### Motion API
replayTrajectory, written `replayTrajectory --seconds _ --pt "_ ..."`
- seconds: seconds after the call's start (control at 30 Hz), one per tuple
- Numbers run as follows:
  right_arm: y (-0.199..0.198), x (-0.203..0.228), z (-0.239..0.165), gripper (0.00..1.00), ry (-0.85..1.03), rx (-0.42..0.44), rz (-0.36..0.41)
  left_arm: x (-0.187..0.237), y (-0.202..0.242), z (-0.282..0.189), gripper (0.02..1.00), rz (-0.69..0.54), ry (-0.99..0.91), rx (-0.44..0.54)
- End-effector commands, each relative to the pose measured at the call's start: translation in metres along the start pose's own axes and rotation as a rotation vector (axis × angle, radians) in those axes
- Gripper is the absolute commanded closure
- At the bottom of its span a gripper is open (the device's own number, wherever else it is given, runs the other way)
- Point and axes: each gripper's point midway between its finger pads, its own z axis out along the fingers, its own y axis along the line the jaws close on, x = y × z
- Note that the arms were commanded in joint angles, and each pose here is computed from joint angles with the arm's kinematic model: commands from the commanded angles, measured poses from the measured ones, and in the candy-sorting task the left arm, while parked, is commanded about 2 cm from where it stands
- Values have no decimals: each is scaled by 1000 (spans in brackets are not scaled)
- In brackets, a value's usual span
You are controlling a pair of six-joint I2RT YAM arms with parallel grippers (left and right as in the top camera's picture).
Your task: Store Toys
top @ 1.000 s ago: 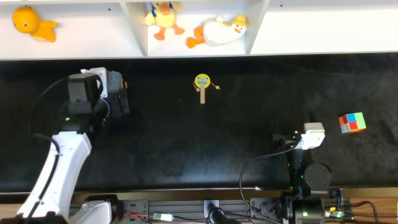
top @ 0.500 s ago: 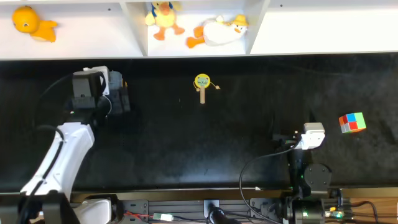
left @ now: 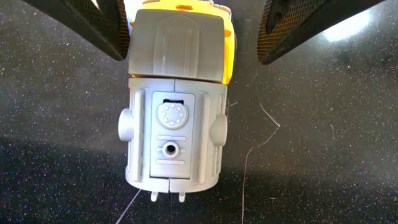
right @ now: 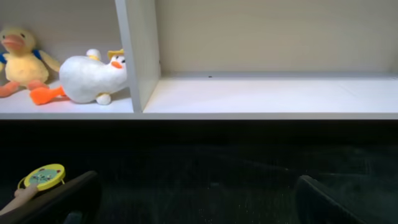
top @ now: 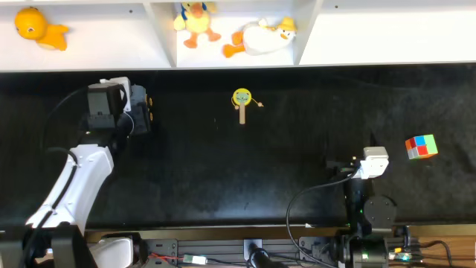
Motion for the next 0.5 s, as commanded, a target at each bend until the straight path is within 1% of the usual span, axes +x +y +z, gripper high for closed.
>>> replayTrajectory --seconds 0.03,0.5 --pt "1 -2 0 7 -10 -8 3 3 0 2 382 1 5 -7" --pt "1 -2 0 5 -10 -8 3 1 -1 5 378 0 0 -4"
